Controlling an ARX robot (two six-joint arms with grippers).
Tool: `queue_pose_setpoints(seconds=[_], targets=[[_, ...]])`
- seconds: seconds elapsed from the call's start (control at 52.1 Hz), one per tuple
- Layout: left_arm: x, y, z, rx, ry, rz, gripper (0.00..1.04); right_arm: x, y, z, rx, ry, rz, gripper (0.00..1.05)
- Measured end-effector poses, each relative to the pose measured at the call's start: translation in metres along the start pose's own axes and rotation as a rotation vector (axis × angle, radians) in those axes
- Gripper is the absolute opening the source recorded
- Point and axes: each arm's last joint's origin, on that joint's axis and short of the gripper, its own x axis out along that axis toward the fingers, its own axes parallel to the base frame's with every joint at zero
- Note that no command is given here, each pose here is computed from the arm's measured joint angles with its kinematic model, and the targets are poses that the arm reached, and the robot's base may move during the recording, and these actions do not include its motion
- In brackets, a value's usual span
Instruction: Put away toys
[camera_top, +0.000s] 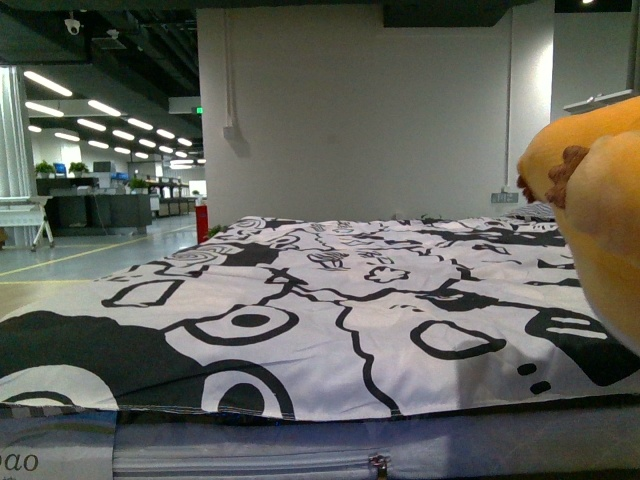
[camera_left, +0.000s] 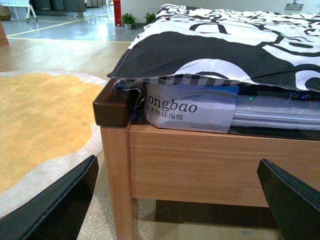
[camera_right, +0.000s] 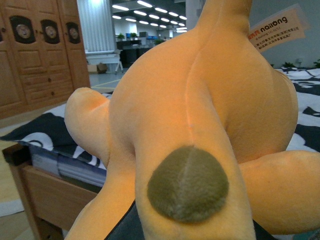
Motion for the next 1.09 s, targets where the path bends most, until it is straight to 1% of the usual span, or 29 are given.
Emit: queue_pose_setpoints(seconds=[0.249, 0.365, 1.094], targets=[[0.000, 0.000, 0.000, 0.000, 0.000, 0.000, 0.99, -0.015, 0.029, -0.024, 0.014, 0.042, 0.095, 0.17], [0.000, 0.000, 0.000, 0.000, 0.000, 0.000, 0.99, -0.017, 0.036, -0.028, -0.003, 0.037, 0.115, 0.17], [0.000, 0.000, 0.000, 0.000, 0.000, 0.004, 0.99, -0.018, 0.038, -0.032, -0.024, 0.037, 0.121, 0.17]])
